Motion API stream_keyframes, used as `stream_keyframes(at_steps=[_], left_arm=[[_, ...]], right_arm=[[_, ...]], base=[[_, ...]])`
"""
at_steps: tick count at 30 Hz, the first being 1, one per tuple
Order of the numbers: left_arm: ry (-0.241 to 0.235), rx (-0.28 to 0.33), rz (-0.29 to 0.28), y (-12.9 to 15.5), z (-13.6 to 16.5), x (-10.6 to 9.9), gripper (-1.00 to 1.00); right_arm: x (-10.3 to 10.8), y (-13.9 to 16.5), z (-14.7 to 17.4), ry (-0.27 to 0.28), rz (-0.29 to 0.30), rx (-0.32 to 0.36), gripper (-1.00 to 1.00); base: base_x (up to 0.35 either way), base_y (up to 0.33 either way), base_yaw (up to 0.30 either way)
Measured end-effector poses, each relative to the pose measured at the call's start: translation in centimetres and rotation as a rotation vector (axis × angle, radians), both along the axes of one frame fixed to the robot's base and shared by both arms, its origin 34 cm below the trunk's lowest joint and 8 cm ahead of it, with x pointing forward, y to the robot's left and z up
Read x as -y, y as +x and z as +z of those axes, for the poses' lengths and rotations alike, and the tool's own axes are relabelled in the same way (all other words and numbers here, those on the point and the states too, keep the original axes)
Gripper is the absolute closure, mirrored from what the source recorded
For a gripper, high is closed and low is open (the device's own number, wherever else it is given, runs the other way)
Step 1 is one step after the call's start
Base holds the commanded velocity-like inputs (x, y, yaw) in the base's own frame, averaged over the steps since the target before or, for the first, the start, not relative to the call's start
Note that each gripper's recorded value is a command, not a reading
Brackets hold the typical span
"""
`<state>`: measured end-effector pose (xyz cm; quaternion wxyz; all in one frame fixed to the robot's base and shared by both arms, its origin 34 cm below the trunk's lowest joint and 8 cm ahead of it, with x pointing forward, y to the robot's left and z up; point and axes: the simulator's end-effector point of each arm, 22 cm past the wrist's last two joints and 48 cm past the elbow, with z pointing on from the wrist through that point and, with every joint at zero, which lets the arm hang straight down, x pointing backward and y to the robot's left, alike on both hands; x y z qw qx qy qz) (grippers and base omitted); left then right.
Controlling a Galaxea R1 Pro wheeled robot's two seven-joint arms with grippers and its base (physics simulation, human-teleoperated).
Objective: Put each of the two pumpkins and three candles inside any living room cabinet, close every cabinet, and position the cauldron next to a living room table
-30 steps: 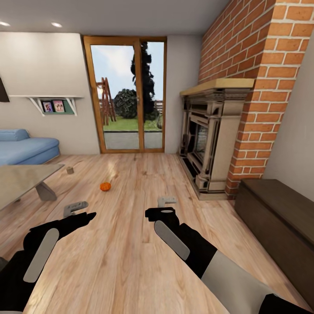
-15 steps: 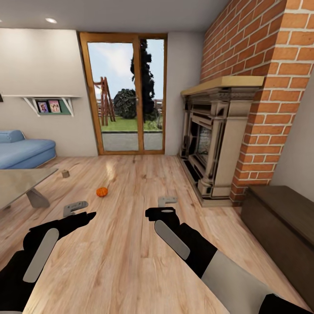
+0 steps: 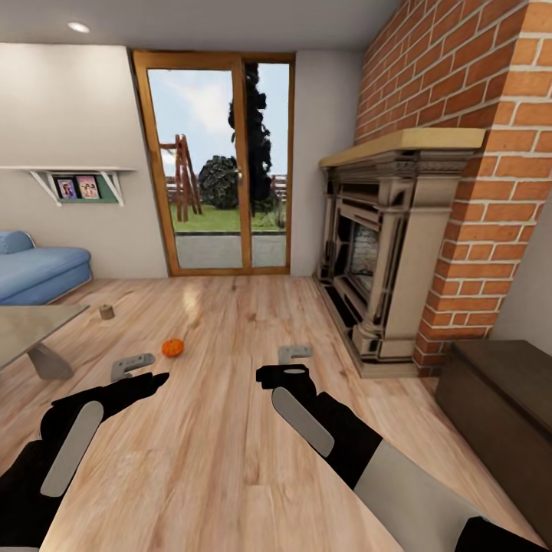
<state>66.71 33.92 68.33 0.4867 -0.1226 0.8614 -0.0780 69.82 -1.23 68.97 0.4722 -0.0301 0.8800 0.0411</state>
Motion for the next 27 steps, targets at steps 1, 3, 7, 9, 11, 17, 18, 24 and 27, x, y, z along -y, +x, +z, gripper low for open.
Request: stream_keyframes(at_steps=[1,3,7,9,11,17,18,24,27], left_arm=[[0.0,-0.001,0.0,-0.02,-0.02,0.01,-1.0],[0.001,-0.002,-0.001,-0.04,-0.05,0.02,-1.0],[0.002,-0.004,-0.002,-0.06,-0.07,0.01,-1.0],[0.001,-0.004,-0.002,-0.07,-0.09,0.03,-1.0],[0.001,-0.005,-0.002,-0.08,-0.1,0.03,-1.0],[0.002,-0.006,-0.002,-0.09,-0.11,0.02,-1.0],[0.002,-0.006,-0.002,-0.09,-0.12,0.02,-1.0],[0.002,-0.007,-0.003,-0.11,-0.14,0.03,-1.0],[0.002,-0.007,-0.003,-0.11,-0.15,0.03,-1.0]], right_arm=[[0.0,-0.01,-0.02,0.0,0.0,-0.001,-1.0],[0.0,-0.01,-0.03,0.001,0.0,-0.001,-1.0],[0.04,0.02,0.0,0.001,-0.001,0.0,-1.0],[0.05,0.02,-0.01,0.001,-0.001,0.0,-1.0],[0.05,0.02,-0.01,0.001,-0.001,-0.001,-1.0],[0.05,0.03,0.05,0.002,-0.001,0.001,-1.0],[0.04,0.03,0.05,0.002,-0.001,0.001,-1.0],[0.03,0.02,0.05,0.003,-0.001,0.0,-1.0],[0.04,0.03,0.06,0.003,-0.001,0.0,-1.0]], base=[[0.336,0.0,0.0],[0.336,0.0,0.0],[0.336,0.0,0.0],[0.336,0.0,0.0],[0.336,0.0,0.0],[0.336,0.0,0.0],[0.336,0.0,0.0],[0.336,0.0,0.0],[0.336,0.0,0.0]])
